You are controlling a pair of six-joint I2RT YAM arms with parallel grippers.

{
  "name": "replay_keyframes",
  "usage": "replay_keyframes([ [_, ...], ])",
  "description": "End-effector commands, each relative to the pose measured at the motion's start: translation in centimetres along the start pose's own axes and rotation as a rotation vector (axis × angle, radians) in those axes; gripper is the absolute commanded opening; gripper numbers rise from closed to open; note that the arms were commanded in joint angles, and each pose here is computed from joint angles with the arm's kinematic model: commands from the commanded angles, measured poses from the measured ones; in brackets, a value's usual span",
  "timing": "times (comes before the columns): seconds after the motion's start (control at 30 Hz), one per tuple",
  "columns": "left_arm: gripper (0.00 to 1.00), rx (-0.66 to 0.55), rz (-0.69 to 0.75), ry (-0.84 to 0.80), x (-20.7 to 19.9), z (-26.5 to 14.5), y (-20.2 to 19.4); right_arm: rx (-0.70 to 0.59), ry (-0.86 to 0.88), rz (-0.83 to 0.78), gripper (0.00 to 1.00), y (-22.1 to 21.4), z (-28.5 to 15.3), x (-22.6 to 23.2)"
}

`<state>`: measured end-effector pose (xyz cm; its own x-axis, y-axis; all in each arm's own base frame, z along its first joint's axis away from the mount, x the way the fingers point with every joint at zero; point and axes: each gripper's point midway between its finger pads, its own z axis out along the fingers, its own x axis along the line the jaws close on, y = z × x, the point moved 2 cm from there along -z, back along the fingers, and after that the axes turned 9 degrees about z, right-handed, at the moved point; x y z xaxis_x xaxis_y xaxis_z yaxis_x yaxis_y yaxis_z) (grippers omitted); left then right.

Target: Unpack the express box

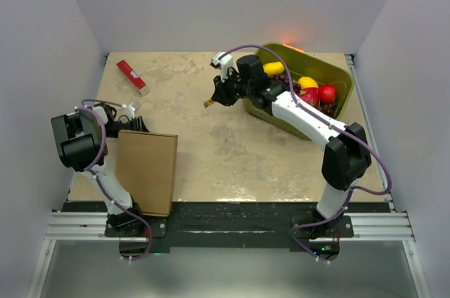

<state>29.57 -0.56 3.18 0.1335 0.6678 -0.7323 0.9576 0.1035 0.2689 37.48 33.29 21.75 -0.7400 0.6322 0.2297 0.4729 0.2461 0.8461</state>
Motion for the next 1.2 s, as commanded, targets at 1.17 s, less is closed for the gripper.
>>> replay_keyframes([
  [1.17, 0.73, 0.029, 0.276, 0.565, 2.9, -10.1, -2.6, -0.077, 0.179, -0.062, 0.00, 3.9, -0.2, 6.1],
])
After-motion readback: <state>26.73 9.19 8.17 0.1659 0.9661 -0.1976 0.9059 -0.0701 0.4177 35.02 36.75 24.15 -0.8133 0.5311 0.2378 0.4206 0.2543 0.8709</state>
